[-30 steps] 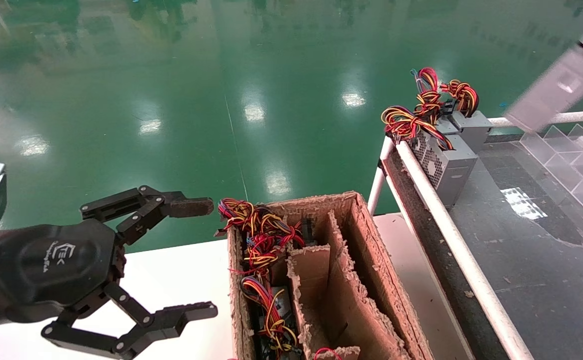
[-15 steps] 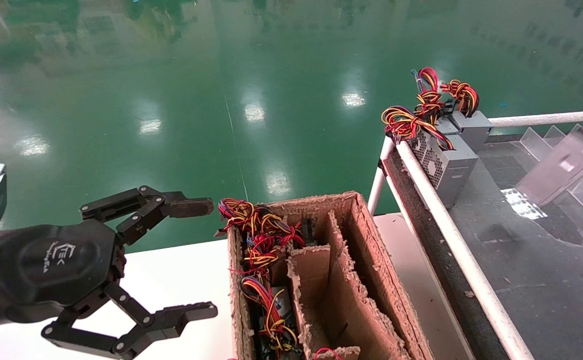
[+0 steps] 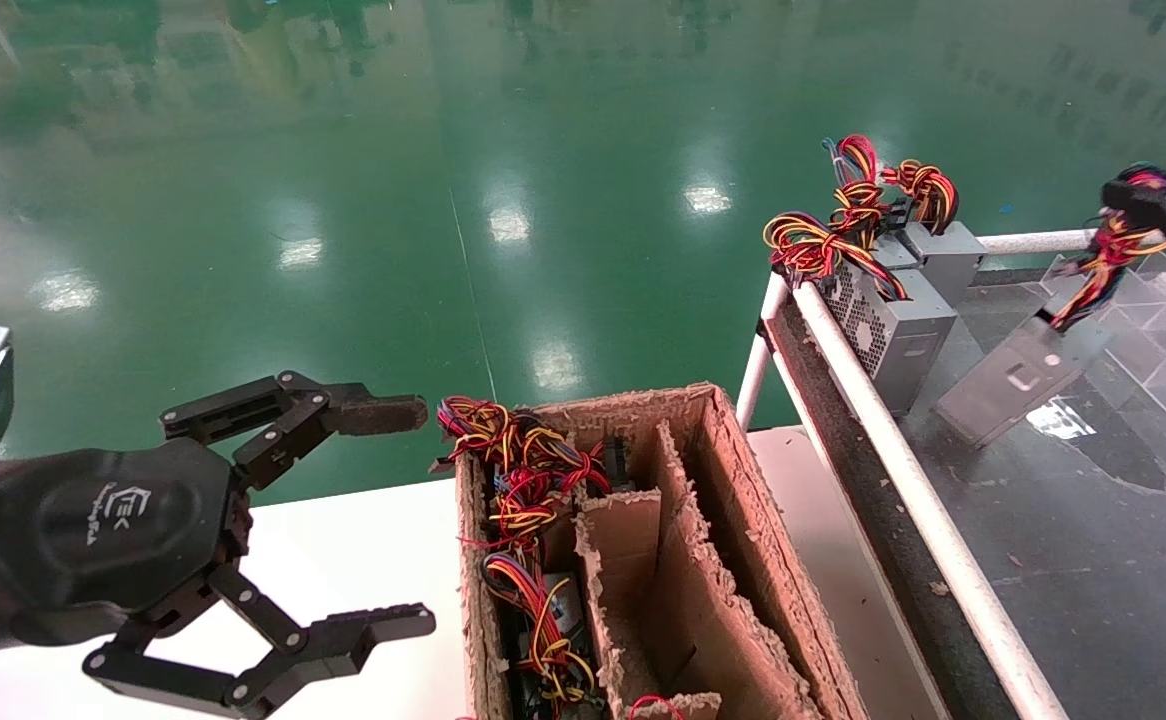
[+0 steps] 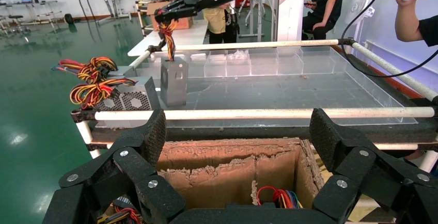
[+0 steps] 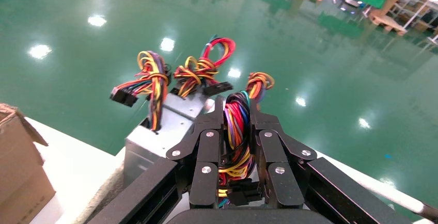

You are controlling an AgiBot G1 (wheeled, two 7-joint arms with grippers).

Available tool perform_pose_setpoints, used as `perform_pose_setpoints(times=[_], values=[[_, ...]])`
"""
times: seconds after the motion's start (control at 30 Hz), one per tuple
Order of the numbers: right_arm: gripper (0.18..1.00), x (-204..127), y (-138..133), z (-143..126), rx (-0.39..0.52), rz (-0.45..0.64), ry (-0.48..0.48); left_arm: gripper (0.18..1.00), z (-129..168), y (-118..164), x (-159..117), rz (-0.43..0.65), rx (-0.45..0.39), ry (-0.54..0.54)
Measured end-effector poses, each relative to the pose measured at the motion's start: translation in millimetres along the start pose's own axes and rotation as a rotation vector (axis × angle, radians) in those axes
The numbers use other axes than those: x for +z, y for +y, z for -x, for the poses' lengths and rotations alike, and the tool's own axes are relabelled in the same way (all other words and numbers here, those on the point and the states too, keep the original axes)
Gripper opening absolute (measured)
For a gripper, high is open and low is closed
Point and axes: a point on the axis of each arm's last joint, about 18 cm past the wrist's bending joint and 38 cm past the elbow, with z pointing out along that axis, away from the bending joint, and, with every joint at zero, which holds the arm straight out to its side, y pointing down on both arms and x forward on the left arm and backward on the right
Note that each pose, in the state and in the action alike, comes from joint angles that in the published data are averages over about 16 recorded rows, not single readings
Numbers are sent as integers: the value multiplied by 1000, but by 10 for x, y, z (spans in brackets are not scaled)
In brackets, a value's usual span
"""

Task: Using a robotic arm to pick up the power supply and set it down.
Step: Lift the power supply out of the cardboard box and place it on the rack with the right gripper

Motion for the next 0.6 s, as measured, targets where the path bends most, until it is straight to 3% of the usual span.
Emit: perform_pose_setpoints(times=[0.6], values=[[269, 484, -92, 214, -48, 17, -28, 1001, 0, 0, 0, 0, 0, 0]])
